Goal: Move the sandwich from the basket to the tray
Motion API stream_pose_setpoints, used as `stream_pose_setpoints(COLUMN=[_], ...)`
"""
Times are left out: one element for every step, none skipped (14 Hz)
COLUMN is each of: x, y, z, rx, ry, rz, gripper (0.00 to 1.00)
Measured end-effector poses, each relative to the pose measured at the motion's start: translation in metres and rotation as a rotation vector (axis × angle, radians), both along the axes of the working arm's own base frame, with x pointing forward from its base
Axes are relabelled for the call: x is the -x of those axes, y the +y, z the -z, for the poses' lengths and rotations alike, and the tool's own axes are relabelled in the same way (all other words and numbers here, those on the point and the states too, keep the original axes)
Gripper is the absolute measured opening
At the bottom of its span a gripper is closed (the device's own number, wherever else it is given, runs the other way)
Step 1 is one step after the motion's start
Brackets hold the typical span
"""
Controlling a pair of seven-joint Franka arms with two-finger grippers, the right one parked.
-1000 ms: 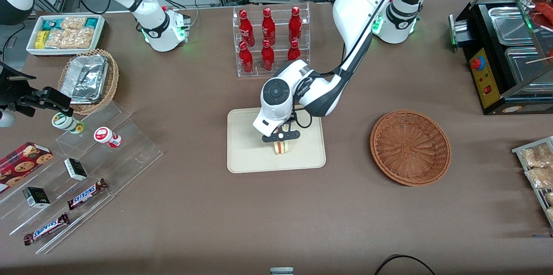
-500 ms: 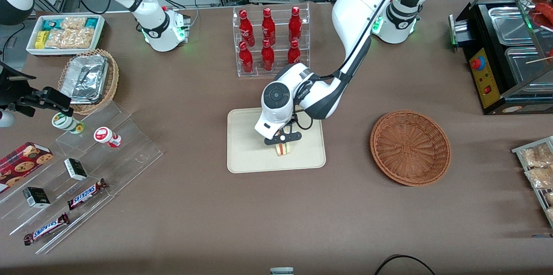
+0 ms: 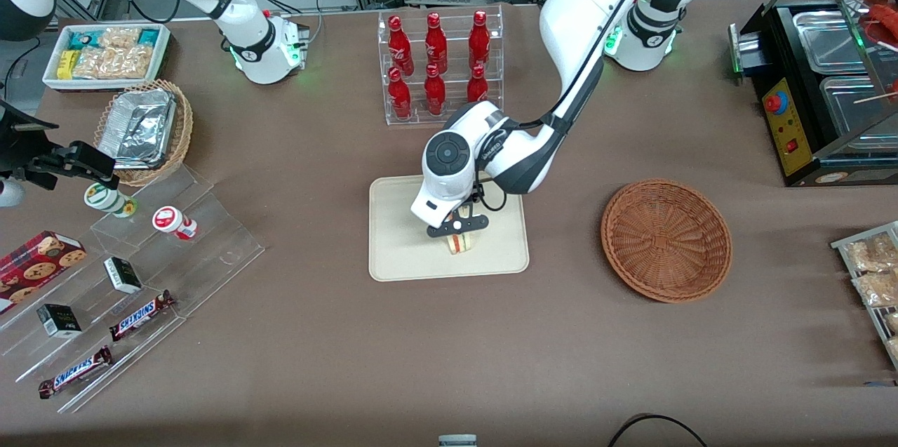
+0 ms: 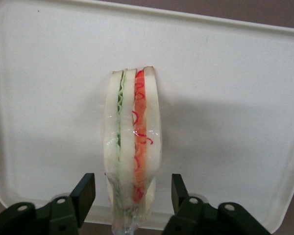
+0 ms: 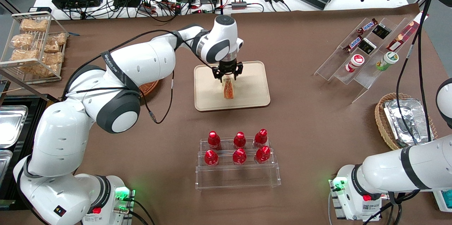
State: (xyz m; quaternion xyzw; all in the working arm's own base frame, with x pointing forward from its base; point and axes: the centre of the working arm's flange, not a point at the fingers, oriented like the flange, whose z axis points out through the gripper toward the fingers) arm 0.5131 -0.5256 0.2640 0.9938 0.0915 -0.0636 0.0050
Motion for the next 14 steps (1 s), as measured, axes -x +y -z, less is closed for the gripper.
stream_pose_setpoints(x=[-0.003, -0.007, -0.012, -0.016, -0.020, -0.021, -0.020, -0.019, -0.020, -0.023, -0.029, -0.033, -0.035, -0.038], y=[0.000, 0.002, 0.005, 0.010, 0.014, 0.018, 0.021, 0.024, 0.028, 0.035, 0.043, 0.050, 0.058, 0.067], z=[-0.011, -0.023, -0.036, -0.049, -0.064, -0.079, -0.091, -0.099, -0.104, -0.106, -0.106, -0.107, -0.110, -0.116], rx=[-0.005, -0.011, -0.015, -0.015, -0.012, -0.010, -0.012, -0.020, -0.030, -0.035, -0.035, -0.039, -0.049, -0.060], ry=[0.004, 0.008, 0.011, 0.011, 0.007, 0.002, 0.002, 0.007, 0.016, 0.024, 0.030, 0.038, 0.050, 0.057], rz=[-0.001, -0.003, -0.009, -0.016, -0.022, -0.025, -0.025, -0.023, -0.017, 0.002, 0.027, 0.044, 0.048, 0.046], gripper=[0.87, 0.98, 1.00, 1.00, 1.00, 1.00, 1.00, 1.00, 1.00, 1.00, 1.00, 1.00, 1.00, 1.00])
